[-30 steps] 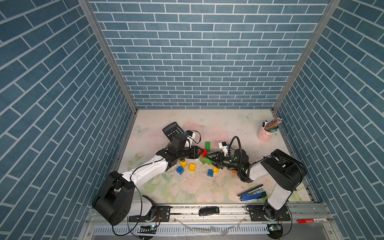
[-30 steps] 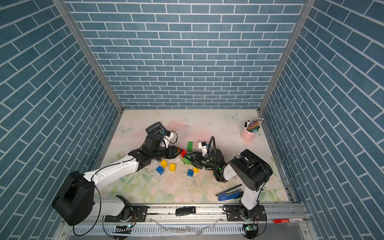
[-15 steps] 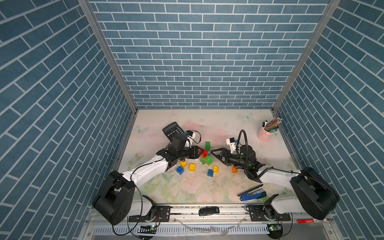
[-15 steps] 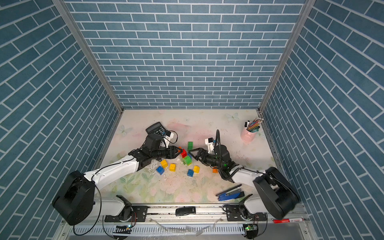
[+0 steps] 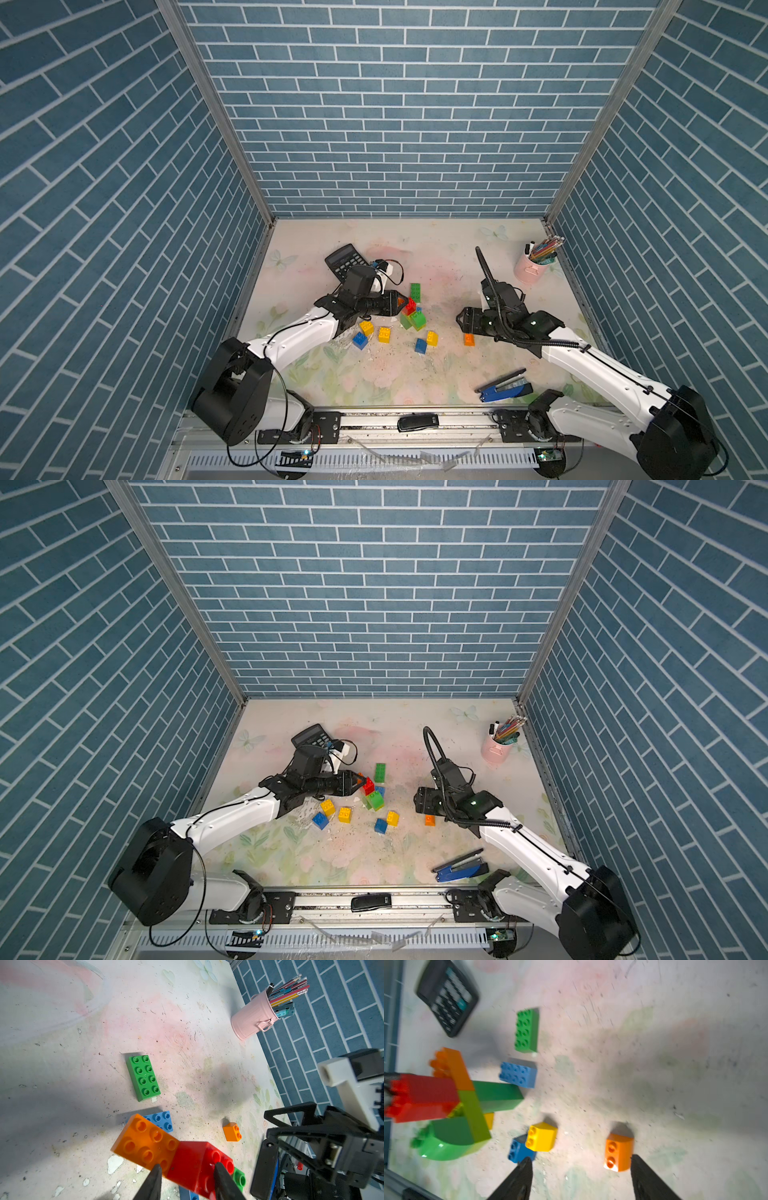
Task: Assemble a fork with lego
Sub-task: Pick up the lego brick from the center of the board.
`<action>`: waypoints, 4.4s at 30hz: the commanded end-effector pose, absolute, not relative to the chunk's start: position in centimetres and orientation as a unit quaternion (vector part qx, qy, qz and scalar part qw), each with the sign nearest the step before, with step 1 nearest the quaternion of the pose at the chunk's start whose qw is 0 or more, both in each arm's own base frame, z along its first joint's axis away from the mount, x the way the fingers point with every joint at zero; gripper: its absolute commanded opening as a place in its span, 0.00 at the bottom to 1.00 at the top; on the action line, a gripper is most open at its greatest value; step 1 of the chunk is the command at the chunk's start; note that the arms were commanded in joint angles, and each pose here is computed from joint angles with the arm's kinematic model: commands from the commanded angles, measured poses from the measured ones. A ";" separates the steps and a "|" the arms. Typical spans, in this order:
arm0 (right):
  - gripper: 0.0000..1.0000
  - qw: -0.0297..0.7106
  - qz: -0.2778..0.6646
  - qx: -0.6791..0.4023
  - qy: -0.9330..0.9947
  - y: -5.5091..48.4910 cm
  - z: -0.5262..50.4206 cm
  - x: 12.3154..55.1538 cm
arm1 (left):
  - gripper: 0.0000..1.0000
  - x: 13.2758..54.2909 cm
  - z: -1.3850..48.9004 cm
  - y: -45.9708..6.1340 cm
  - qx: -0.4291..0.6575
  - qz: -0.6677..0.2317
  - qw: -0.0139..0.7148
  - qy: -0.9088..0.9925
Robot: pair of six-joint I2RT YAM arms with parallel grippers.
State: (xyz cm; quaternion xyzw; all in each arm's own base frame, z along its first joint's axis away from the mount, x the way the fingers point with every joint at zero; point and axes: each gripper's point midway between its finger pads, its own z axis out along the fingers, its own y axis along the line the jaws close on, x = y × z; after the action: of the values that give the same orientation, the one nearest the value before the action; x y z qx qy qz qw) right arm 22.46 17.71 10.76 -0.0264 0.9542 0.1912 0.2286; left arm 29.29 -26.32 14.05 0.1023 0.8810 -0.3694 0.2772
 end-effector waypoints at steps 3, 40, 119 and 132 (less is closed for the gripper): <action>0.74 0.208 0.182 -0.087 0.957 18.0 9.9 21.2 | 0.43 28.8 12.1 -25.3 0.097 -0.339 0.249 0.902; 0.88 0.191 0.239 -0.057 0.950 20.2 6.8 23.9 | 0.44 30.3 14.9 -26.2 0.105 -0.350 0.275 0.890; 0.20 0.293 0.250 -0.283 0.878 27.4 14.4 18.7 | 0.44 32.0 14.9 -21.7 0.064 -0.327 0.284 0.899; 0.00 0.278 0.245 -0.405 0.836 36.5 15.1 16.6 | 0.44 33.6 15.9 -15.3 -0.036 -0.337 0.320 0.885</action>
State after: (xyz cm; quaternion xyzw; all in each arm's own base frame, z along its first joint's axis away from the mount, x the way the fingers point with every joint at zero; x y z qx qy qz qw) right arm 16.57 35.39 16.34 -0.3782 0.8397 0.2673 0.2836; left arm 33.76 -15.79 15.11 -0.0320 0.8916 -0.3290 0.3096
